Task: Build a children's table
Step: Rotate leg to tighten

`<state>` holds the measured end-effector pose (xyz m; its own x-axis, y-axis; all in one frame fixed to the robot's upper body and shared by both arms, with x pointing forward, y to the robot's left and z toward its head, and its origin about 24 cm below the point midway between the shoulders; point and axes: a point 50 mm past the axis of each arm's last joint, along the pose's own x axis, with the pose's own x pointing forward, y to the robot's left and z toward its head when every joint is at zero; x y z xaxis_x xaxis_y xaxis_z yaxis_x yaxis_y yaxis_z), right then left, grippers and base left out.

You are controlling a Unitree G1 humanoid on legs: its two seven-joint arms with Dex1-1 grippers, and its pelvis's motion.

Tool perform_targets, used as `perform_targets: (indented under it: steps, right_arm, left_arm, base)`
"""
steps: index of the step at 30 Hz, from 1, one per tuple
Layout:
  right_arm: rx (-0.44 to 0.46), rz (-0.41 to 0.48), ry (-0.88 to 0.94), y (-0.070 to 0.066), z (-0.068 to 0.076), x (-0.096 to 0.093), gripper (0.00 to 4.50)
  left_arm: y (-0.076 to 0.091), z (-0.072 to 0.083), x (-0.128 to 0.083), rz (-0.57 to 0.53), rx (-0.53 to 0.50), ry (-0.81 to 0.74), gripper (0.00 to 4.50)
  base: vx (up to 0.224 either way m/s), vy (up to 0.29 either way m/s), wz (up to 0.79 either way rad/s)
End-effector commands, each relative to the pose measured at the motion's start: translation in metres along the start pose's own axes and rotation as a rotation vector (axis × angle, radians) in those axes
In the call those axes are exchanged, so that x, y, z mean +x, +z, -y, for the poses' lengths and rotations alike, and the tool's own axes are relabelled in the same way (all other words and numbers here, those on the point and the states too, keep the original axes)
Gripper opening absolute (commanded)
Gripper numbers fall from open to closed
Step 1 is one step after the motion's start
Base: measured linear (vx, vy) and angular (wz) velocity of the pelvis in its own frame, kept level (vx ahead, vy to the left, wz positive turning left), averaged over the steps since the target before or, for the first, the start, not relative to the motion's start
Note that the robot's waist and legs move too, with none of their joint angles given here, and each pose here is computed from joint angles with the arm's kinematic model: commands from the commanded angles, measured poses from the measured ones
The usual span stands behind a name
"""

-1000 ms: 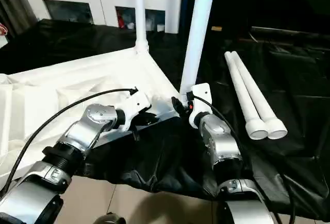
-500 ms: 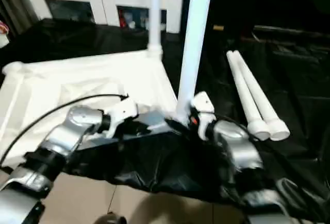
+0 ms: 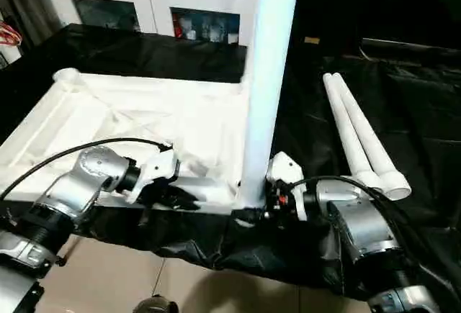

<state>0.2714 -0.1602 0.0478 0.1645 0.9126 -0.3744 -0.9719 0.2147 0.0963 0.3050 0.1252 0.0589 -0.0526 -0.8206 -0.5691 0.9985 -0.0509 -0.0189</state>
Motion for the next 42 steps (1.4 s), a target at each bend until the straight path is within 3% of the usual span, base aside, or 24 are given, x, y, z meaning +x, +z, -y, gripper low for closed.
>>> perform_targets:
  steps: [1,9,12,14,16,18,24,28,30,32,42]
  right_arm:
    - [0.0,-0.003,0.17,0.0,-0.018,0.02,2.93]
    - [0.011,0.015,0.089,-0.002,-0.017,0.027,2.77]
    - [0.039,0.04,-0.052,-0.003,-0.006,0.035,2.77]
    - [0.091,0.068,-0.249,-0.004,0.01,0.043,2.76]
    - [0.114,0.074,-0.304,-0.005,0.015,0.045,2.75]
    - [0.193,0.1,-0.486,-0.005,0.03,0.051,2.75]
    - [0.353,0.146,-0.788,0.0,0.052,0.074,2.75]
    - [0.343,0.197,-0.794,0.01,0.055,0.082,2.75]
    - [0.365,0.227,-0.777,0.013,0.056,0.084,3.45]
    - [0.368,0.236,-0.769,0.014,0.056,0.084,3.45]
    - [0.149,0.161,-0.547,0.008,0.051,0.062,3.58]
  left_arm:
    - [0.017,-0.007,0.0,0.041,0.062,0.035,0.0]
    - [0.017,-0.01,0.008,0.06,0.048,0.105,0.0]
    - [0.019,-0.015,0.015,0.071,0.025,0.173,0.0]
    - [0.023,-0.021,0.024,0.077,0.002,0.248,0.0]
    - [0.024,-0.023,0.027,0.078,-0.005,0.27,0.0]
    - [0.032,-0.03,0.037,0.097,-0.035,0.349,0.0]
    - [0.056,-0.038,0.063,0.145,-0.061,0.479,0.0]
    - [0.063,-0.033,0.073,0.165,-0.036,0.467,0.0]
    - [0.064,-0.031,0.075,0.169,-0.029,0.459,0.0]
    - [0.063,-0.031,0.075,0.169,-0.026,0.45,0.0]
    - [0.039,-0.02,0.053,0.121,0.032,0.291,0.0]
  base:
    - [0.0,0.0,0.0]
    - [0.0,0.0,0.0]
    - [0.0,0.0,0.0]
    - [0.0,0.0,0.0]
    - [0.0,0.0,0.0]
    - [0.0,0.0,0.0]
    - [0.0,0.0,0.0]
    - [0.0,0.0,0.0]
    - [0.033,-0.003,0.02]
    - [0.0,0.0,0.0]
    - [0.0,0.0,0.0]
